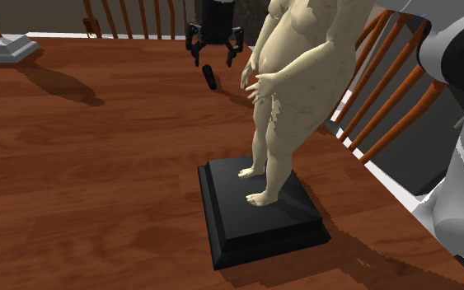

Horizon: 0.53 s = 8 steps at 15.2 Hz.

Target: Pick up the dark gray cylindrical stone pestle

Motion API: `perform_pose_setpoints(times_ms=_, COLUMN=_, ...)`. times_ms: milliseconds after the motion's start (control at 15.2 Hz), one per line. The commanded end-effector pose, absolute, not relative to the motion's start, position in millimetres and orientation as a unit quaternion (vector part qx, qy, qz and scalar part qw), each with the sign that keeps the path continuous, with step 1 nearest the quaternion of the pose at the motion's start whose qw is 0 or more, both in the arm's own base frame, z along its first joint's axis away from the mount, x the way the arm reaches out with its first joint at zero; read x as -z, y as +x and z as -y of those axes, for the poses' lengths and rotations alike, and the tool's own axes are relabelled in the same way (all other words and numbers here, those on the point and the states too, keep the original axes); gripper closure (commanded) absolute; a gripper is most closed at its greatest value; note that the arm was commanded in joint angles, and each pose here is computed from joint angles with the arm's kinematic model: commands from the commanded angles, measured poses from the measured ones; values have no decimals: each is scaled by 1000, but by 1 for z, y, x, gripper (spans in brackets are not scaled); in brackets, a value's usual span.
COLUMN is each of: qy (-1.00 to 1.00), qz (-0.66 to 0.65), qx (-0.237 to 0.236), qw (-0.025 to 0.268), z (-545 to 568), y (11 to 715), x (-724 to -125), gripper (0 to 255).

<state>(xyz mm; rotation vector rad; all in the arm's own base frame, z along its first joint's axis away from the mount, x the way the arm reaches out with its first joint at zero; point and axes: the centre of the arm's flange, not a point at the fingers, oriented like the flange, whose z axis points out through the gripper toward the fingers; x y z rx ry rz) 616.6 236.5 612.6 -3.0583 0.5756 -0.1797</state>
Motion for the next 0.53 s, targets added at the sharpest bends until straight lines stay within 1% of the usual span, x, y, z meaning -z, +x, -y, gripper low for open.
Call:
perform_pose_setpoints(times_ms=0, qy=-980, qz=-190, qx=58, qw=14, z=-241, y=627, x=-605, gripper=0)
perform_pose_setpoints(times_ms=462, qy=-980, qz=-190, qx=58, qw=14, z=-241, y=627, x=-570, gripper=0)
